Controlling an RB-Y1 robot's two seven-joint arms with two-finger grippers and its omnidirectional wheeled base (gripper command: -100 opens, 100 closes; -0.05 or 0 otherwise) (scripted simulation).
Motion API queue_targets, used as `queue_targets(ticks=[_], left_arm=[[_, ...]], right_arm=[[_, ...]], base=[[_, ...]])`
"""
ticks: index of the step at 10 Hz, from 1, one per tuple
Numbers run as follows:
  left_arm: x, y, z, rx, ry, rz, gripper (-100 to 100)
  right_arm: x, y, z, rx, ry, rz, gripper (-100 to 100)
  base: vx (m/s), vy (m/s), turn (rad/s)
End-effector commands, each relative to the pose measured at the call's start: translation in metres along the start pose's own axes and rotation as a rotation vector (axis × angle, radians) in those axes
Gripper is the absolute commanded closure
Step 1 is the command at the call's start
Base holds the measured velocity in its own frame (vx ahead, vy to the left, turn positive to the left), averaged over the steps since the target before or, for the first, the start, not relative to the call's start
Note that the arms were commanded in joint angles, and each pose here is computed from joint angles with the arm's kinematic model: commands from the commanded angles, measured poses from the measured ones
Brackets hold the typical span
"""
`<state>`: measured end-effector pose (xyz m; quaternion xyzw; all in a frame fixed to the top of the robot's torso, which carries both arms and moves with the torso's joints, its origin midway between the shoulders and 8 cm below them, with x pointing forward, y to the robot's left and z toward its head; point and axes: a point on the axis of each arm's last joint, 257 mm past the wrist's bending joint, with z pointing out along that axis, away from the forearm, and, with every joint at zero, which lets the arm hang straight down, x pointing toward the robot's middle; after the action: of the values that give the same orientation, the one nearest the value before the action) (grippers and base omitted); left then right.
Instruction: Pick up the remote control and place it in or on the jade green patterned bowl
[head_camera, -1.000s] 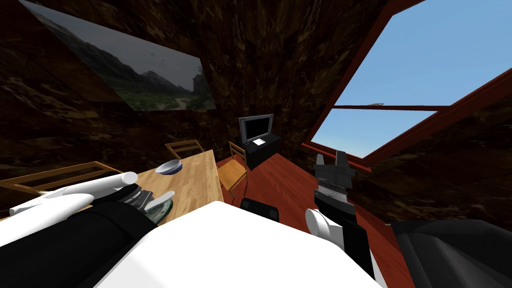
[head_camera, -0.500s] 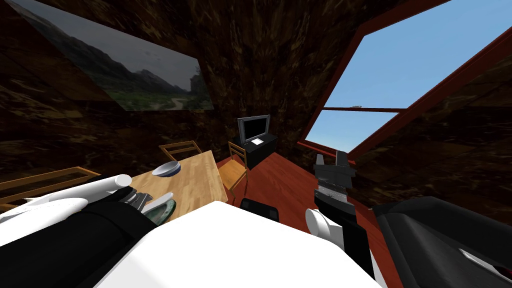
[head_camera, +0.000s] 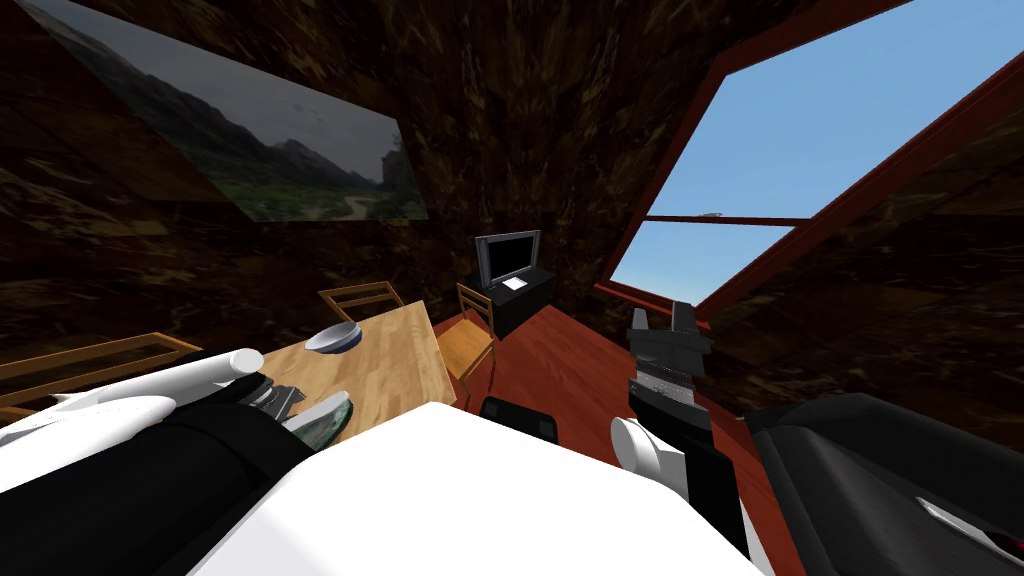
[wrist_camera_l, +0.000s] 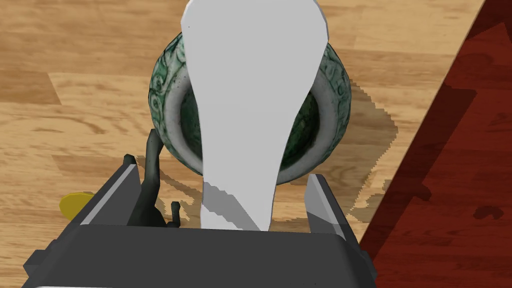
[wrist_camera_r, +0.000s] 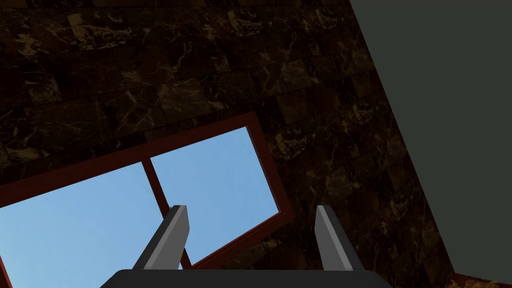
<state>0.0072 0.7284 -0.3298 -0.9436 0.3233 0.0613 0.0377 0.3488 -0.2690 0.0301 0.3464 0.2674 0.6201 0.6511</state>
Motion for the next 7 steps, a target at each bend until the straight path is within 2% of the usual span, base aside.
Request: queue_targets(ticks=[1,2,4,6,7], left_arm=[[0.001,-0.006,-0.017,-0.003,0.005,0.008,-100],[0.002,-0.007,-0.022,-0.004,0.006,0.010,-100],[0.005,-0.012,-0.039,-0.008,0.011,0.021,-100],[0.006,-0.009,-0.037,-0.008,0.010,0.019,-100],[0.006,-0.009,-0.037,-0.008,0.011,0.019,0]], right_arm=[[0.000,0.000,0.000,0.000,0.000,0.000,0],[0.000,0.000,0.000,0.000,0.000,0.000,0],[0.000,0.000,0.000,0.000,0.000,0.000,0],[0.000,0.000,0.000,0.000,0.000,0.000,0],[0.000,0.000,0.000,0.000,0.000,0.000,0]], base=[[-0.001,0.005,0.058],[-0.001,0.006,0.049],[-0.003,0.005,0.037],[-0.001,0.002,0.007],[0.000,0.000,0.000]])
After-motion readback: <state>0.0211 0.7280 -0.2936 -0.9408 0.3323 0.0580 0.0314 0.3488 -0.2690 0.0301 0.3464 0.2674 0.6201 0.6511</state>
